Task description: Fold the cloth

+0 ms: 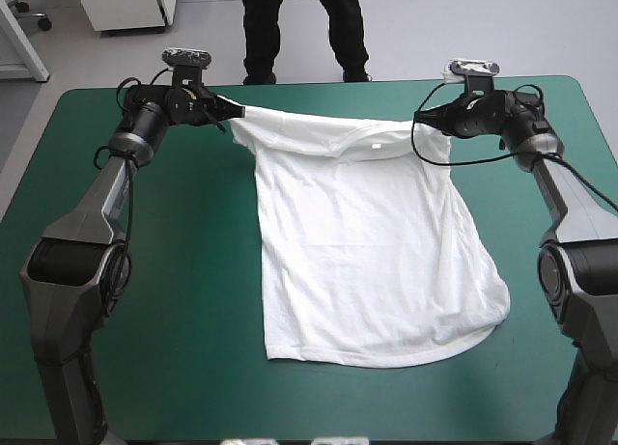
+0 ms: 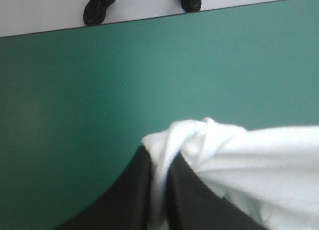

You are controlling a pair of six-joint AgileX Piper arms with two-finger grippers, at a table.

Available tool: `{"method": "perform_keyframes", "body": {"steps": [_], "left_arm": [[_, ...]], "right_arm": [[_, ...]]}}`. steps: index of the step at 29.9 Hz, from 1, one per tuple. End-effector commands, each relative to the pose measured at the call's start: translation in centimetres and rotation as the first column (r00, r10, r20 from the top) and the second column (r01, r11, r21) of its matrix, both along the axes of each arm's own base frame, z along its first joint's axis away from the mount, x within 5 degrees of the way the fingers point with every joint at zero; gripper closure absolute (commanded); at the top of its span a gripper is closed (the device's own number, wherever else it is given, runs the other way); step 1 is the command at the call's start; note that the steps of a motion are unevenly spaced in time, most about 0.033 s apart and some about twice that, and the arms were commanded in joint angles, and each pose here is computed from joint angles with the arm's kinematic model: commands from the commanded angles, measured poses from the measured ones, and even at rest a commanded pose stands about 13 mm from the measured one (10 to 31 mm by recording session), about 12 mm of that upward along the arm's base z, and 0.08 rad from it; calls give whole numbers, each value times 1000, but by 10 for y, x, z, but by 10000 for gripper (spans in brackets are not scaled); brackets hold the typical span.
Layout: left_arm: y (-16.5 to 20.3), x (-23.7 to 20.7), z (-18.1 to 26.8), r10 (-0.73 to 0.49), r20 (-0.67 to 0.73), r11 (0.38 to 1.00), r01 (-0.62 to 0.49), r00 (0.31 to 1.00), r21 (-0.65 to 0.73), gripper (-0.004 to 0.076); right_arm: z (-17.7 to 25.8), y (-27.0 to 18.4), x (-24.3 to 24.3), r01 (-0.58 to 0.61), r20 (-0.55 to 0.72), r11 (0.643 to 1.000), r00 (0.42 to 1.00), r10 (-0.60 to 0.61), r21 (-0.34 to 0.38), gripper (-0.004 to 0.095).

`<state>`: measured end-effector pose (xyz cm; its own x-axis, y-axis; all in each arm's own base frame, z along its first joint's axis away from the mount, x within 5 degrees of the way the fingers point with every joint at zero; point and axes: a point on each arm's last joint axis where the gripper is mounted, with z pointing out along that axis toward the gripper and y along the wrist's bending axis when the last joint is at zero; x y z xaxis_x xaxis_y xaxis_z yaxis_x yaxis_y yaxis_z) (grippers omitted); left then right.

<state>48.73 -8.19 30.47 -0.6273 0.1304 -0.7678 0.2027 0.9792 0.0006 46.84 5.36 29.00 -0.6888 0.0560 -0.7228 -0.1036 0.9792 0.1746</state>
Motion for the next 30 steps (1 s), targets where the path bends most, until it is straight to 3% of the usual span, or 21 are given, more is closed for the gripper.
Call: {"method": "perform_keyframes", "body": {"steps": [1, 5, 7, 8, 16, 22, 27, 30], "left_arm": [[1, -7, 43, 3, 136, 999, 2, 991, -39, 487], [-2, -12, 52, -10, 132, 995, 23, 991, -97, 143], [-2, -20, 65, -55, 131, 997, 63, 990, -55, 32], [-2, -25, 74, -65, 135, 996, 72, 989, -46, 16], [25, -85, 149, -49, 188, 993, 67, 981, -95, 86], [30, -139, 190, -83, 254, 992, 105, 964, -74, 187], [29, -190, 194, -118, 219, 989, 134, 969, -60, 270], [19, -222, 186, -170, 192, 983, 179, 967, -29, 281]], "right_arm": [[46, -5, -3, 15, 150, 1000, 989, -16, 9, 688], [53, -4, -5, 7, 129, 1000, 992, -9, 17, 366], [63, -3, -10, 0, 89, 1000, 996, -2, 27, 346], [68, -3, -13, -6, 81, 1000, 997, 5, 18, 351], [123, -9, -66, -37, 34, 998, 999, 39, -57, 398], [145, -13, -114, -57, -42, 996, 998, 54, -76, 422], [145, -18, -165, -61, -88, 994, 995, 54, -86, 422], [139, -21, -198, -62, -102, 994, 993, 52, -89, 422]]}}
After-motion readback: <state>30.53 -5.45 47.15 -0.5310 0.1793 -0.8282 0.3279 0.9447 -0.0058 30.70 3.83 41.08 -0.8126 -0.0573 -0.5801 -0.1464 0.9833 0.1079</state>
